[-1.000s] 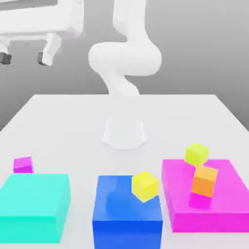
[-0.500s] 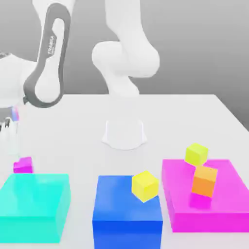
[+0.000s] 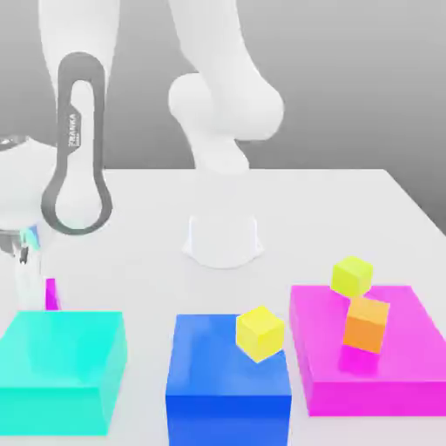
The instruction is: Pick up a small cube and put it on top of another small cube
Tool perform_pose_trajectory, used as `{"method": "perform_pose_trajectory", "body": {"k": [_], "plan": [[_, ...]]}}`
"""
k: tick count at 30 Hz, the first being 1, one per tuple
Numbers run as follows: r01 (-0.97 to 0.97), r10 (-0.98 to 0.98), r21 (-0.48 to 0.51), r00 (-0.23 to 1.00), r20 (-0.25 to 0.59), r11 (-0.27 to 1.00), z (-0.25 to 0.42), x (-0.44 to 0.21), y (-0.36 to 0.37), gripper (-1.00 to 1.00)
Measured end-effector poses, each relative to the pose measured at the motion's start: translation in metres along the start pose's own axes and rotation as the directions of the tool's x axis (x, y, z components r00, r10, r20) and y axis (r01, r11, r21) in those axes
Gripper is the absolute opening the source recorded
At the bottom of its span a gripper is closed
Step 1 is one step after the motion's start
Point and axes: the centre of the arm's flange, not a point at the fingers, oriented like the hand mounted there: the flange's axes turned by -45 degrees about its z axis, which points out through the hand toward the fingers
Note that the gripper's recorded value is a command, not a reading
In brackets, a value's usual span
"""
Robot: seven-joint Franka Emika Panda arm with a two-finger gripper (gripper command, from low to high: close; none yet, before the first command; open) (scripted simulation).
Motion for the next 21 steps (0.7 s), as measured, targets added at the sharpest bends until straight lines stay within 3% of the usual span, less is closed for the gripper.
{"method": "perform_pose_trajectory", "body": {"k": [3,8,13,18,21], "plan": [[0.054,-0.054,0.0,0.999,-0.002,0.999,-0.024,0.0,-0.009,-1.0],[0.443,-0.443,-0.057,0.896,0.009,0.895,-0.034,0.015,-0.047,-1.0],[0.774,-0.773,-0.122,0.631,0.062,0.622,-0.04,0.03,-0.082,-1.0],[0.957,-0.954,-0.176,0.256,0.155,0.229,-0.054,0.038,-0.128,-1.0],[0.958,-0.96,-0.189,0.244,0.14,0.216,-0.073,0.013,-0.171,-1.0]]}}
